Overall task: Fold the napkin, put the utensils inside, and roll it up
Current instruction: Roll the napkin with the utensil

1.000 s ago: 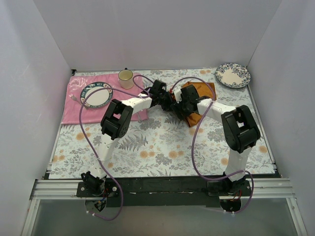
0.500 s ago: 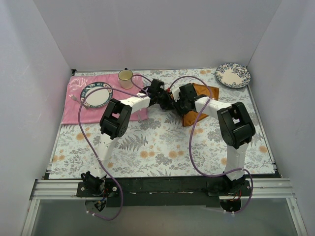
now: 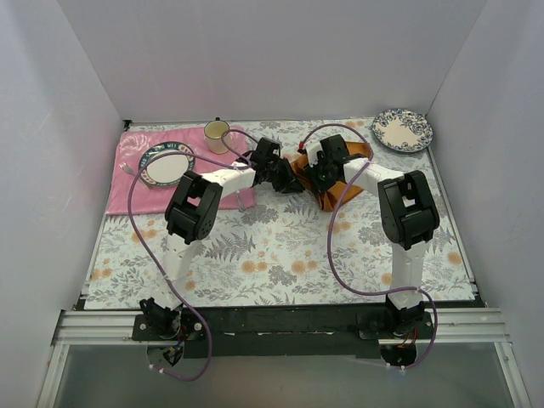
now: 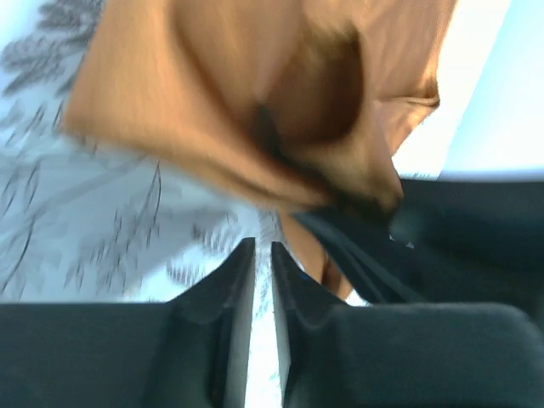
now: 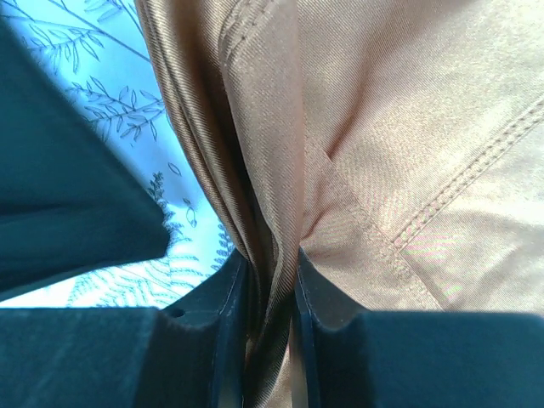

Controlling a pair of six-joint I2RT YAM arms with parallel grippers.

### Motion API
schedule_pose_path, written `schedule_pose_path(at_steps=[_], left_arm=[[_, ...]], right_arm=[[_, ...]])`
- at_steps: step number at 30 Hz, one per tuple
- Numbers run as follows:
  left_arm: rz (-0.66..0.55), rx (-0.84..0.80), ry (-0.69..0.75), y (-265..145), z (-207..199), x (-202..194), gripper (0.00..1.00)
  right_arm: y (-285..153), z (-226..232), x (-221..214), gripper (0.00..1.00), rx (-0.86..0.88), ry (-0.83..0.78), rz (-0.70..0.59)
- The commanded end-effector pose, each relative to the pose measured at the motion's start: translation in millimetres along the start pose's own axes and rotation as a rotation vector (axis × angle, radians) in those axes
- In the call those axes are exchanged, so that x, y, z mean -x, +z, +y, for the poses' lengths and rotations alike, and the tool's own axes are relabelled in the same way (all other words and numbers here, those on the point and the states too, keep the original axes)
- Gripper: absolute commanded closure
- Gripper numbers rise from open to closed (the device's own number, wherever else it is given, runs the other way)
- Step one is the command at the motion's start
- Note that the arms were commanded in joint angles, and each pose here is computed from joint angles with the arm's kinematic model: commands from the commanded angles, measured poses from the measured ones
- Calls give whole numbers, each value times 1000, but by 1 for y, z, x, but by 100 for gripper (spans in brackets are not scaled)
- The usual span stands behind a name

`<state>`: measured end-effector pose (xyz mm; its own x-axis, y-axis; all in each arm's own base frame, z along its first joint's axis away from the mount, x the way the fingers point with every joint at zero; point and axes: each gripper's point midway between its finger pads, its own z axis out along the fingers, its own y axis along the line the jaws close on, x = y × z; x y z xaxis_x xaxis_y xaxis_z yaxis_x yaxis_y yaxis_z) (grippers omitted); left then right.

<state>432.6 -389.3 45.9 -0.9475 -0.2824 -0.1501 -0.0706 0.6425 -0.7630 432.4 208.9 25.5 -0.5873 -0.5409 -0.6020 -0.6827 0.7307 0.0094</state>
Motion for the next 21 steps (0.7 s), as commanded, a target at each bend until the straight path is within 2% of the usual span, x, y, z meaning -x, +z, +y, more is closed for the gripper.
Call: schedule_pose_path(at_steps=[1, 4, 7, 8, 10, 16, 19, 21], left_arm=[[-135, -51, 108, -63, -47, 22, 82], [-145, -32, 120, -75, -41, 16, 76], [-139, -3, 102, -77, -30, 10, 66], [-132, 5, 90, -78, -27, 9, 56], [-117, 12, 39, -76, -19, 6, 50], [-57, -45, -48, -60, -18, 7, 50], [-60, -67, -42, -56, -25, 12, 50], [-86, -66, -26, -54, -27, 20, 47]], right_arm=[[13, 26, -26, 98, 165, 108, 99], [12, 32, -24, 99, 238, 188, 84], [8, 31, -23, 99, 313, 286, 69], [5, 37, -18, 99, 375, 312, 45], [4, 34, -21, 99, 425, 404, 43], [3, 39, -25, 99, 549, 538, 27], [4, 40, -26, 99, 588, 555, 17], [4, 41, -25, 99, 595, 550, 19]])
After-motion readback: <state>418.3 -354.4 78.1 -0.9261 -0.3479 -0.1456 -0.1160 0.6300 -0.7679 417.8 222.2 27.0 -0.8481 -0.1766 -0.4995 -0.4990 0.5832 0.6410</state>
